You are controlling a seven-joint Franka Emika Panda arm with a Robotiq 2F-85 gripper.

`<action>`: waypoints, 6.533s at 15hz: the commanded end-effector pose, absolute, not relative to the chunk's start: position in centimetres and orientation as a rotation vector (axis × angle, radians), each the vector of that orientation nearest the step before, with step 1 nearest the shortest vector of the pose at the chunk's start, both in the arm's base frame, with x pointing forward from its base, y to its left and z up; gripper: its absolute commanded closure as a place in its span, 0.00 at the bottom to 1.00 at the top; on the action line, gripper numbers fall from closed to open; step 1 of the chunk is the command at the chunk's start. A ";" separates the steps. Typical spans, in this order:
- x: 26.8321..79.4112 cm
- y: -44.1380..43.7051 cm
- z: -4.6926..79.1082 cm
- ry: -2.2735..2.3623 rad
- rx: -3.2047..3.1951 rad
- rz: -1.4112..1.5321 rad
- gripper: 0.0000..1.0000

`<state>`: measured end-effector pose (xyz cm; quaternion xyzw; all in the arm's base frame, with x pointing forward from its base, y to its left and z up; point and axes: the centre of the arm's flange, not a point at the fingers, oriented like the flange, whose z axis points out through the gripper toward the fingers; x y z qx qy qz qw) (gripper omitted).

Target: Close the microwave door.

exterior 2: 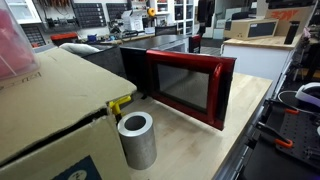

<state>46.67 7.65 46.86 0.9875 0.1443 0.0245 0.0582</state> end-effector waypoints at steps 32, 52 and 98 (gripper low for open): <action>39.2 10.8 39.3 0.615 2.903 -0.240 0.00; 42.0 -2.9 42.8 0.316 2.512 -0.007 0.00; 47.4 4.2 31.0 0.143 2.280 0.538 0.46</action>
